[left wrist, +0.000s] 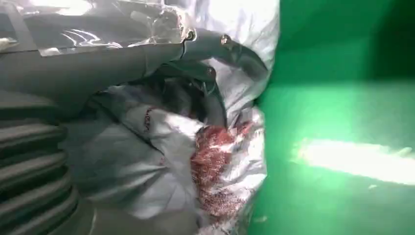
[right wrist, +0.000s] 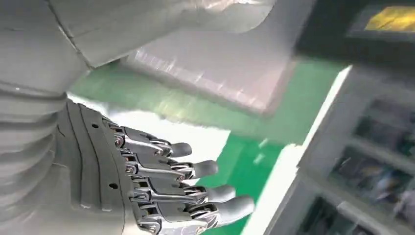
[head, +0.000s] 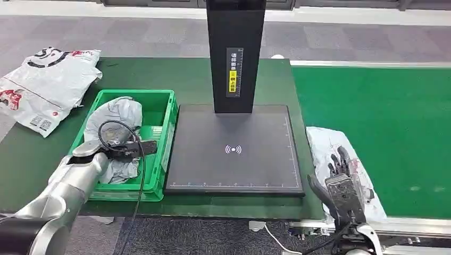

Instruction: Moved the parcel from conveyor to table for the left to box.

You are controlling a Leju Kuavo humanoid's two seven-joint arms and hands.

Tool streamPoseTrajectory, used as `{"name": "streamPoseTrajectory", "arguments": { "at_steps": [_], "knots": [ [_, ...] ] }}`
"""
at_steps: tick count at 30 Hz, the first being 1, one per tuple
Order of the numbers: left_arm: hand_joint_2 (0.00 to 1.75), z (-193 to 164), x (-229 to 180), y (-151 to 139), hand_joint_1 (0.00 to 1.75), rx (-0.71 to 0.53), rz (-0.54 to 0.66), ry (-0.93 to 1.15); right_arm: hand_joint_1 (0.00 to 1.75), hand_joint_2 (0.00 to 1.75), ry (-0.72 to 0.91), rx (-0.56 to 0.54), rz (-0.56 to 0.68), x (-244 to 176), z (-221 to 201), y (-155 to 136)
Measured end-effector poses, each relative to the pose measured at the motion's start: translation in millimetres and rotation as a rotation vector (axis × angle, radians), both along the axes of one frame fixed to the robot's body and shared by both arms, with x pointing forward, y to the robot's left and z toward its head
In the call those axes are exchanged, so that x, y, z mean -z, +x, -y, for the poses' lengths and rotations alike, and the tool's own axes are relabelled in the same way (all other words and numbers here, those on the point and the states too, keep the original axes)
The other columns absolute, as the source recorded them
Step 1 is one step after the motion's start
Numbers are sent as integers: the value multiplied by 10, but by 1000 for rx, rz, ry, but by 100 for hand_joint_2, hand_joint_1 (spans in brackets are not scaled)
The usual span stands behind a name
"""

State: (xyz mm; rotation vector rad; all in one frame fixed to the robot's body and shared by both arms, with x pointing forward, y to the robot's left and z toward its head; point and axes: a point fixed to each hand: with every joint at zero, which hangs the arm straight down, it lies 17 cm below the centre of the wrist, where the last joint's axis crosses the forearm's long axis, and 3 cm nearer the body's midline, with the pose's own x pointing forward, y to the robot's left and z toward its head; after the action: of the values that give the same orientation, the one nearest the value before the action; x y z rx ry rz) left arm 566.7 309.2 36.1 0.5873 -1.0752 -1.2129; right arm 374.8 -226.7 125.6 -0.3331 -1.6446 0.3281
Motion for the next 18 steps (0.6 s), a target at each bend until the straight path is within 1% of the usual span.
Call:
{"name": "streamPoseTrajectory", "arguments": {
  "at_steps": [1, 4, 5, 7, 11, 12, 16, 18],
  "knots": [
    [175, 196, -132, 44, 0, 33, 31, -80, 0, 175, -72, 40, -13, 37, 76, 32],
    [175, 597, -381, 76, 0, 80, 90, -242, 0, 175, -221, 123, -28, 67, 255, 138],
    [175, 658, -392, 43, 0, 80, 100, -289, 0, 175, -256, 145, -37, 90, 318, 164],
    [175, 798, -649, 26, 0, 104, 178, -420, 0, 175, -321, 191, -65, 192, 506, 185],
    [175, 966, -919, -155, 0, 111, 279, -621, 0, 175, -438, 271, -87, 255, 904, 296],
    [175, 1096, -971, -229, 0, 131, 293, -665, 0, 175, -465, 285, -88, 252, 970, 336],
    [175, 1461, -980, -516, 0, 188, 303, -737, 0, 175, -550, 320, -120, 326, 1135, 437],
    [175, 1518, -1016, -567, 0, 200, 313, -746, 0, 175, -560, 330, -135, 373, 1189, 440]
  ]
}}
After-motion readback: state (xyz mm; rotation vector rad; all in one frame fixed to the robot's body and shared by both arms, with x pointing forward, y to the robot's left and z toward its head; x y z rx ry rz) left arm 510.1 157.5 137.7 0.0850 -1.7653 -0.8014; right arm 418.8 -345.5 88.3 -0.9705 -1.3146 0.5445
